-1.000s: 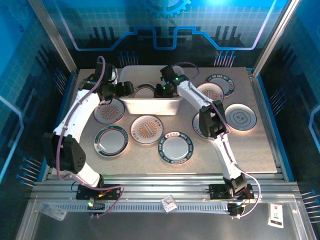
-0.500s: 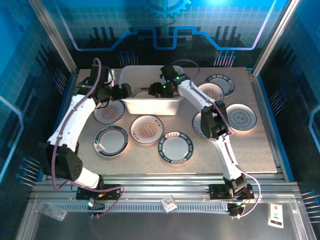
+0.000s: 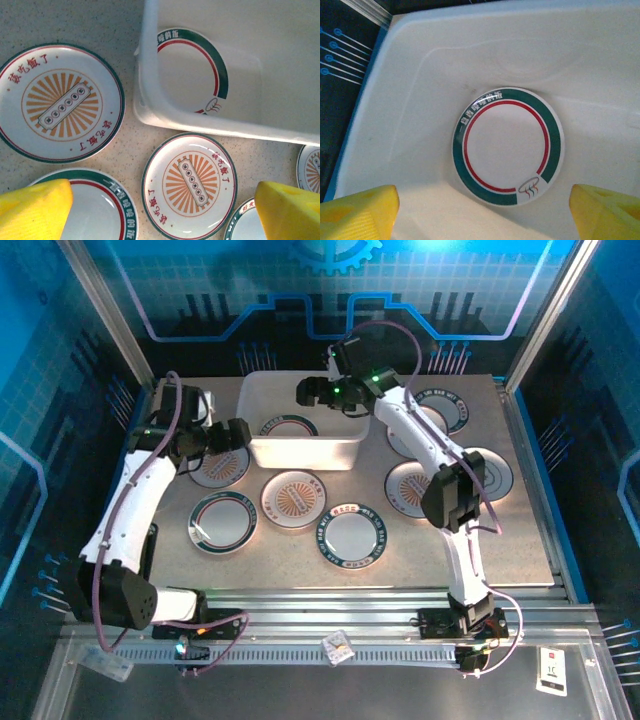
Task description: Place the plates into the plastic bin on the countertop
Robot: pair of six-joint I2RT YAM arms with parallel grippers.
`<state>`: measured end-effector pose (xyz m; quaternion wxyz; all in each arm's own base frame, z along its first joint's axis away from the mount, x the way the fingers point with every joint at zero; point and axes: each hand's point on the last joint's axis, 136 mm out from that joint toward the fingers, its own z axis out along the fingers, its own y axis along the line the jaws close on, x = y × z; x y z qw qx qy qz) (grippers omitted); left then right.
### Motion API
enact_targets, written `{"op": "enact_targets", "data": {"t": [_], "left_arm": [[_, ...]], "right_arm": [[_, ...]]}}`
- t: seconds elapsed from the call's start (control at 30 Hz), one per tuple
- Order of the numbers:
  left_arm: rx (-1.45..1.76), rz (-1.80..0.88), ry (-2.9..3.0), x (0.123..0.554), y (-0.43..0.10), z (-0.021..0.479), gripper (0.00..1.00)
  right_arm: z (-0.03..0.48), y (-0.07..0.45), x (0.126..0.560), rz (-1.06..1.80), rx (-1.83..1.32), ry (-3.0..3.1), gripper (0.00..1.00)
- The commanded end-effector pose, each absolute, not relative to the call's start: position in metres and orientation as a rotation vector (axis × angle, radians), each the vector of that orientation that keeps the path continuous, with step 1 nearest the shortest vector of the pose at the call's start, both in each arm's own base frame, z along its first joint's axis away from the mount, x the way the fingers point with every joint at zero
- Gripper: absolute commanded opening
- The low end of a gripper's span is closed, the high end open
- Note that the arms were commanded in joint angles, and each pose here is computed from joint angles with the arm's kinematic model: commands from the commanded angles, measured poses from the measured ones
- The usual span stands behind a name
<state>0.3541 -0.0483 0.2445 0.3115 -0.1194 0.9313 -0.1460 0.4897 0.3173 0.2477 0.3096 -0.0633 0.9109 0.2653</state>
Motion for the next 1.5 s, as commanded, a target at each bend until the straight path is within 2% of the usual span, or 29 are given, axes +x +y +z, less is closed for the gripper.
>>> {"op": "enact_targets", "data": {"t": [0.0, 0.13, 0.23, 0.37, 0.47, 0.57, 0.97, 1.17, 1.47], "left_arm": [[-0.319, -0.452, 2.490, 0.338, -0.052, 0.238, 0.95], [-0.328, -0.491, 2.504, 0.332, -0.056, 0.230, 0.94], [-0.335, -0.514, 2.512, 0.328, -0.058, 0.225, 0.94], [-0.340, -0.532, 2.514, 0.325, -0.060, 0.221, 0.94], [-0.342, -0.536, 2.516, 0.323, -0.060, 0.219, 0.94], [-0.342, -0.537, 2.517, 0.322, -0.060, 0.218, 0.93], [-0.352, -0.497, 2.532, 0.314, -0.055, 0.209, 0.93], [-0.358, -0.475, 2.539, 0.314, -0.053, 0.205, 0.94], [-0.362, -0.468, 2.528, 0.315, -0.051, 0.206, 0.94]], "right_arm": [[0.290, 0.301, 0.457, 0.639, -0.283, 2.351, 0.87], [0.299, 0.287, 0.418, 0.649, -0.350, 2.352, 0.83], [0.287, 0.276, 0.385, 0.685, -0.381, 2.367, 0.72], [0.241, 0.262, 0.347, 0.721, -0.368, 2.432, 0.59], [0.199, 0.259, 0.333, 0.745, -0.327, 2.503, 0.44], [0.163, 0.265, 0.329, 0.762, -0.313, 2.566, 0.40], [0.099, 0.306, 0.346, 0.726, -0.394, 2.722, 0.42], [0.100, 0.308, 0.360, 0.729, -0.377, 2.703, 0.43], [0.085, 0.307, 0.344, 0.733, -0.424, 2.810, 0.45]]}}
